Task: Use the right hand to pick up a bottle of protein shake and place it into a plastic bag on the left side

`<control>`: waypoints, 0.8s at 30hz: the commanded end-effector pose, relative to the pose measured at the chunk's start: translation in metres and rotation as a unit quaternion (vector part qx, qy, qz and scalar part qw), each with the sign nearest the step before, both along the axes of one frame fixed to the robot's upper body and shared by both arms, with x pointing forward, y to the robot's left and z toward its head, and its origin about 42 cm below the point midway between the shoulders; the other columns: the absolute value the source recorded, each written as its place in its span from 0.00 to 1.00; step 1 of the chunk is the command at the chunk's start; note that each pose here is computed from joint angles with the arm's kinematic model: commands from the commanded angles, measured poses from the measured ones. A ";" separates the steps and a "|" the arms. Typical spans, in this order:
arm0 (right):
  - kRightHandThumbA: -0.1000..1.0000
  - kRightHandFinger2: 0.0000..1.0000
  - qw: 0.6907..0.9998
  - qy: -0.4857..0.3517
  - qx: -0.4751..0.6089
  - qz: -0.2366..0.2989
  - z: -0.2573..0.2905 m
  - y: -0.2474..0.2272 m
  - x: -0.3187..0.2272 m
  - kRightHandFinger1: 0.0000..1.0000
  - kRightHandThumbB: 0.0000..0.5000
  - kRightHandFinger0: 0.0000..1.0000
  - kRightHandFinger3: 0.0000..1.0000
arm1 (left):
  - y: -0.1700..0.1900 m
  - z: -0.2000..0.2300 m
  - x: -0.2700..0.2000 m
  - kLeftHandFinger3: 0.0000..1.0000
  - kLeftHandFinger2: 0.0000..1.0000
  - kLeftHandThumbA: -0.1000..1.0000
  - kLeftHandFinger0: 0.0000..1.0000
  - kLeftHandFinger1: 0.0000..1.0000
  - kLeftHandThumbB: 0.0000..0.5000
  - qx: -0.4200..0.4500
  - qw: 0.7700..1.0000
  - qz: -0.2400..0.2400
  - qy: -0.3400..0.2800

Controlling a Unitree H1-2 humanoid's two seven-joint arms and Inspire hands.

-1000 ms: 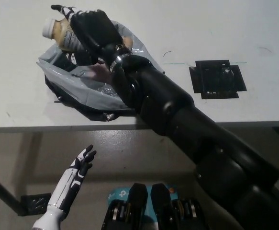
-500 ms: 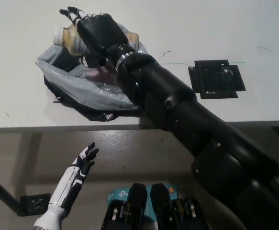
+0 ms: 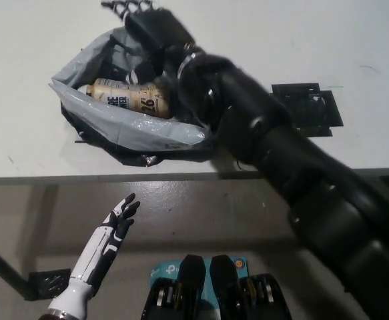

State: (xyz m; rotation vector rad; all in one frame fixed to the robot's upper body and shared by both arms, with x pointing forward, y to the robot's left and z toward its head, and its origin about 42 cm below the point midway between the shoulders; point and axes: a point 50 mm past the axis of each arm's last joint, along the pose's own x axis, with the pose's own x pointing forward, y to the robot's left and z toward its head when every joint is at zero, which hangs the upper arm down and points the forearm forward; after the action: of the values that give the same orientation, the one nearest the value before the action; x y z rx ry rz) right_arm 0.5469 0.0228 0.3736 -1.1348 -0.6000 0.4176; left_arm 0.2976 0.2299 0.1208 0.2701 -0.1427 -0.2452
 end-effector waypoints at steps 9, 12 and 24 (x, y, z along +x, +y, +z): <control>1.00 1.00 0.945 -0.189 0.225 0.140 0.201 -0.128 -0.104 1.00 0.74 1.00 1.00 | 0.006 0.015 0.013 1.00 1.00 1.00 1.00 1.00 0.42 0.015 0.999 -0.002 -0.038; 1.00 1.00 0.926 -0.260 0.229 0.151 0.200 -0.183 -0.144 1.00 0.73 1.00 1.00 | 0.010 0.022 0.021 1.00 1.00 1.00 1.00 1.00 0.41 0.009 0.999 0.009 -0.042; 1.00 1.00 0.851 -0.228 0.437 0.183 0.048 -0.303 -0.312 1.00 0.75 1.00 1.00 | 0.014 0.026 0.034 1.00 1.00 1.00 1.00 1.00 0.33 -0.006 0.999 0.002 -0.041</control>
State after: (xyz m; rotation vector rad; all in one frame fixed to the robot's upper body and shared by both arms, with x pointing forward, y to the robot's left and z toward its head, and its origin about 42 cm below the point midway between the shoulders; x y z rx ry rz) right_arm 0.4884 -0.1552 0.3531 -0.7340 -0.6957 0.1880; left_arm 0.3037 0.2315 0.1133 0.2804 -0.1126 -0.2432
